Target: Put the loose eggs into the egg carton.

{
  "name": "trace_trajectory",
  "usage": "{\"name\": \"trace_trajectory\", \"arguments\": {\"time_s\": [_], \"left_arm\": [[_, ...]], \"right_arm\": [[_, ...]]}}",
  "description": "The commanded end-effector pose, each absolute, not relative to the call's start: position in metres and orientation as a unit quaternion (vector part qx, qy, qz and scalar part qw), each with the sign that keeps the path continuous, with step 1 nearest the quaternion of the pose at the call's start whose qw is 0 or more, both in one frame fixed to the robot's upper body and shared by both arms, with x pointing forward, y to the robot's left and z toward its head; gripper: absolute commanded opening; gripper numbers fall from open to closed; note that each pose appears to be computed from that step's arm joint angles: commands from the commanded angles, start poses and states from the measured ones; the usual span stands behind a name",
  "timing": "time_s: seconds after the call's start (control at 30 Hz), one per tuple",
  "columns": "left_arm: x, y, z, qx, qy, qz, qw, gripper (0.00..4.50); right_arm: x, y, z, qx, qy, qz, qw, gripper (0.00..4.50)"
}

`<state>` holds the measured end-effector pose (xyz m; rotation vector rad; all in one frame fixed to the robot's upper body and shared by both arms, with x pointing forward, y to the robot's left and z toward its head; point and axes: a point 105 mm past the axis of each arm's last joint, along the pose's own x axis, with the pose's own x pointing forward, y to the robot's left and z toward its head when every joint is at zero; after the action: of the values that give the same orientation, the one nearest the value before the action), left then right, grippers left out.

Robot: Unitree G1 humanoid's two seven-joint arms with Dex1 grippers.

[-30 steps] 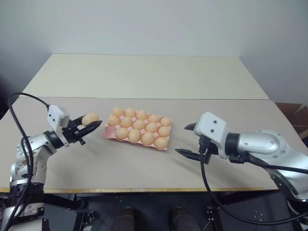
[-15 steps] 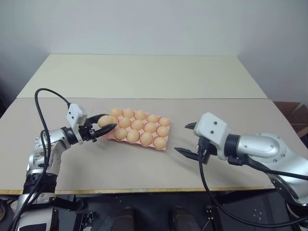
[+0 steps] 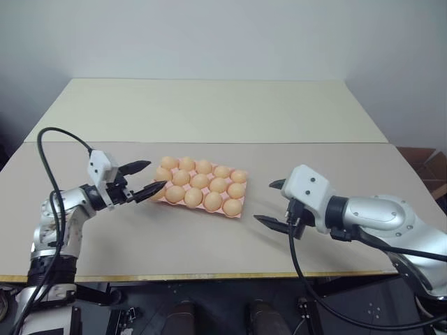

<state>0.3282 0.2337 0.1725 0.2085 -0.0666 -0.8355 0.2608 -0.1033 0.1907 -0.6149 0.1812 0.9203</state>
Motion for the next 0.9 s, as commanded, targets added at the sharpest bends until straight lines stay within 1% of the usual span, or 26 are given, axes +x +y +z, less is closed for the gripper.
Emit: {"name": "trace_trajectory", "arguments": {"time_s": [0.03,0.23,0.47,0.67,0.9], "left_arm": [[0.307,0.243,0.199,0.124,-0.049,-0.419,0.898,4.16],[0.274,0.262,0.208,0.173,-0.01,-0.422,0.89,4.16],[0.233,0.283,0.223,0.221,0.026,-0.39,0.893,4.16],[0.2,0.283,0.239,0.241,0.041,-0.362,0.9,4.16],[0.174,0.283,0.234,0.242,0.06,-0.33,0.91,4.16]], "right_arm": [[0.26,-0.105,0.203,-0.304,0.059,0.435,0.845,4.5],[0.259,-0.117,0.205,-0.31,0.071,0.45,0.835,4.5],[0.255,-0.137,0.209,-0.328,0.081,0.501,0.797,4.5],[0.256,-0.159,0.213,-0.335,0.091,0.545,0.763,4.5],[0.261,-0.173,0.215,-0.35,0.093,0.565,0.741,4.5]]}}
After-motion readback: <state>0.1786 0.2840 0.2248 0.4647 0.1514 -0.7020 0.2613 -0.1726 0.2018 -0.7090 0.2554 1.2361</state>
